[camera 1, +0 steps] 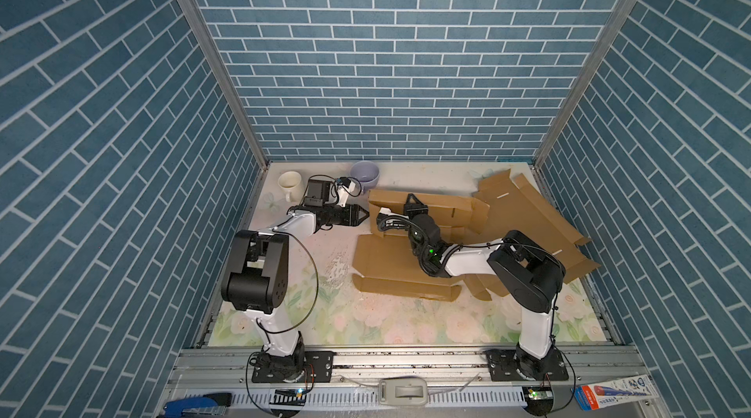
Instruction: Fold the paper box
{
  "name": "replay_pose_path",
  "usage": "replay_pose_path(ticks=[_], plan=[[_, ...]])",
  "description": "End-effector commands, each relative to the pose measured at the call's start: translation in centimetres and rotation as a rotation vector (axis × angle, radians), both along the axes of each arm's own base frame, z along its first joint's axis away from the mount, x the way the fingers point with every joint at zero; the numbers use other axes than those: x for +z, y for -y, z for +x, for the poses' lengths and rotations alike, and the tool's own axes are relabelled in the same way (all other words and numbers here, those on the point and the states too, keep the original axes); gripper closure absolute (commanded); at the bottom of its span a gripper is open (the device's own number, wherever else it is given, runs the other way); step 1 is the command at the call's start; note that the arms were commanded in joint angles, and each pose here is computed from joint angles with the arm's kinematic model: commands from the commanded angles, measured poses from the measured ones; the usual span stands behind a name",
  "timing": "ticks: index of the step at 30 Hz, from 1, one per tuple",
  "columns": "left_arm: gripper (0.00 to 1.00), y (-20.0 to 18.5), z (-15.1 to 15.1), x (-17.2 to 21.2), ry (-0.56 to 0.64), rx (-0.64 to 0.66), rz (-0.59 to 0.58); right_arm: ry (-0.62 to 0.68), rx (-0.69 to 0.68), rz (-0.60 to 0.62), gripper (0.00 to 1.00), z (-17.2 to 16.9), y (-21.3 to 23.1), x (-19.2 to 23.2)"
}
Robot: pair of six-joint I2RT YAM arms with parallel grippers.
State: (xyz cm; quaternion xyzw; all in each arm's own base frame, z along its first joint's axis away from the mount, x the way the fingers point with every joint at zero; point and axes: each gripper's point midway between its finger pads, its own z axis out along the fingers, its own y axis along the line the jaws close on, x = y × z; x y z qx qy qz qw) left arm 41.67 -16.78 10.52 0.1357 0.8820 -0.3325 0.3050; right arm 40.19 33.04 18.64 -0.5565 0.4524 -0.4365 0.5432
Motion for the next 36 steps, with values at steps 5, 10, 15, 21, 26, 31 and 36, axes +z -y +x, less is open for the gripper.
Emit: replay_pose_path(ticks=[5,10,15,21,26,31,36], plan=[[0.37,0.6,-1.0,0.8,0.044,0.001,0.014,-0.01,0.005,0.021,1.0,-0.3,0.0,0.1],[0.35,1.2,-0.8,0.9,0.084,-0.013,0.017,-0.023,0.008,0.022,1.0,-0.4,0.0,-0.3],[0.37,1.3,-0.2,1.3,0.141,-0.008,0.029,-0.039,0.009,0.024,1.0,-0.5,0.0,-0.5],[0.4,1.8,0.2,2.5,0.276,0.026,0.013,-0.067,0.015,0.036,1.0,-0.6,-0.1,-0.8],[0.42,2.6,0.6,2.3,0.321,0.071,0.034,-0.077,0.017,0.04,1.0,-0.7,-0.1,-0.8],[0.5,2.8,0.8,1.4,0.35,0.13,0.113,-0.081,0.016,0.043,1.0,-0.7,-0.3,-0.8],[0.59,2.5,1.0,1.3,0.387,0.194,0.122,-0.084,0.022,0.046,1.0,-0.9,-0.6,-0.8]])
